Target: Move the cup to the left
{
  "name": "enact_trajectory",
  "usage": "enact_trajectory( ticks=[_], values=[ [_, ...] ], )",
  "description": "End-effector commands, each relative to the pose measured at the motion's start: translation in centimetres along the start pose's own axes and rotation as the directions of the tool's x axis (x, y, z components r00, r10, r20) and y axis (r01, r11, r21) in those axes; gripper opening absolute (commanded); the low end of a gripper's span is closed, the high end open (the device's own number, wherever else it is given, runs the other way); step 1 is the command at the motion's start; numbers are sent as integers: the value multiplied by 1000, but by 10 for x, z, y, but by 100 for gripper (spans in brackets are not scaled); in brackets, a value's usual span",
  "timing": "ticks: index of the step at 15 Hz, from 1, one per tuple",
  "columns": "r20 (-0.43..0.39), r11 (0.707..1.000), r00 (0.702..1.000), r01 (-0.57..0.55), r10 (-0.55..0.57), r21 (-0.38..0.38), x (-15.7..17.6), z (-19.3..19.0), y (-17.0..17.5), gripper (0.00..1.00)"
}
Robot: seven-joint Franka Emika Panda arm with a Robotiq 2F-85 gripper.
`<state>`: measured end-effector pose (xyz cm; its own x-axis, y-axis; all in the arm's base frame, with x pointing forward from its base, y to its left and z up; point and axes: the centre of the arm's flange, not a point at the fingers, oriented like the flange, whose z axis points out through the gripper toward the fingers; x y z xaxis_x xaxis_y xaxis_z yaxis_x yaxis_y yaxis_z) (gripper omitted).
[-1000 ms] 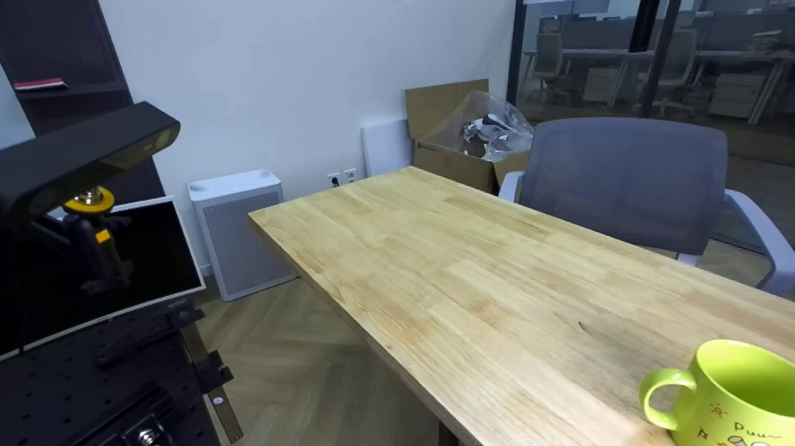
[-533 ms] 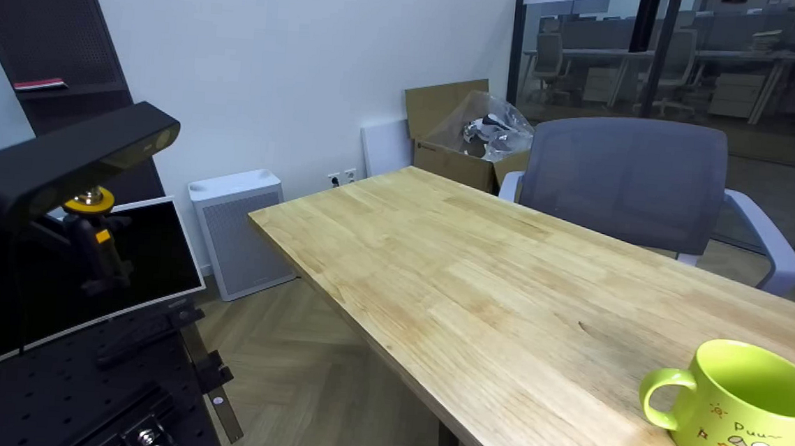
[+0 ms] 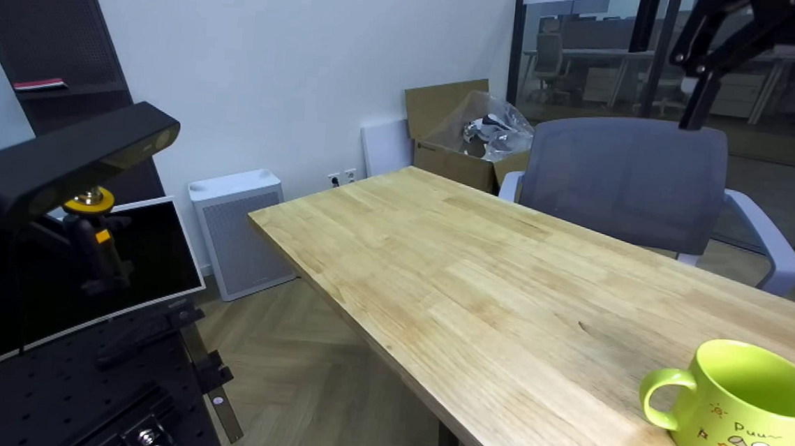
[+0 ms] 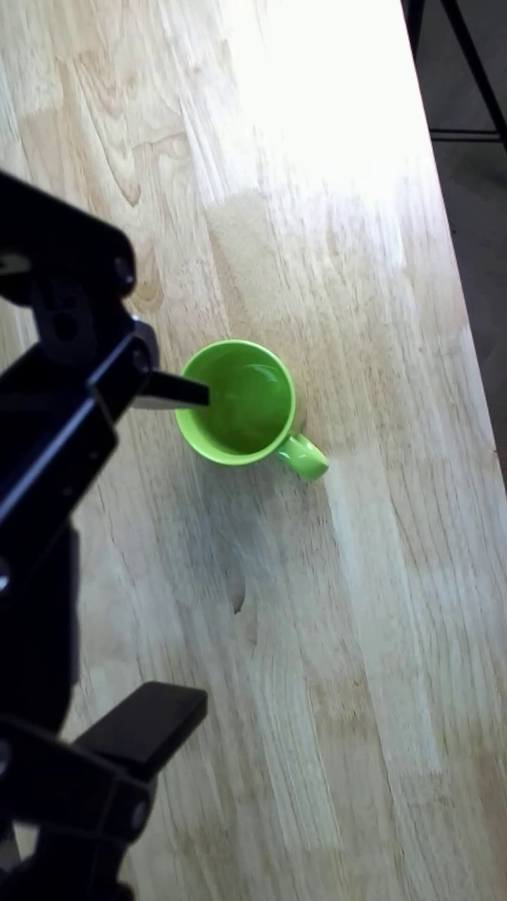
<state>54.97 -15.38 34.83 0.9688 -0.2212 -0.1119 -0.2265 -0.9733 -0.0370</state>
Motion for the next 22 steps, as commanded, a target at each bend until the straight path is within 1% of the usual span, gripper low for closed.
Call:
enact_trajectory(
  ticks=[1,5,10,11,12,13,22],
  values=[
    [-5,999,999,-49,49,5,16,36,17,100],
    [-34,993,992,-120,121,17,29,69,36,100],
    [-92,983,979,-181,180,1,36,90,52,100],
    [-76,983,981,-182,180,-18,38,93,53,100],
    [-44,984,983,-178,177,-24,35,91,52,100],
    [-61,989,988,-146,145,-8,30,96,54,100],
    [-50,988,987,-156,155,-13,29,98,54,100]
  ],
)
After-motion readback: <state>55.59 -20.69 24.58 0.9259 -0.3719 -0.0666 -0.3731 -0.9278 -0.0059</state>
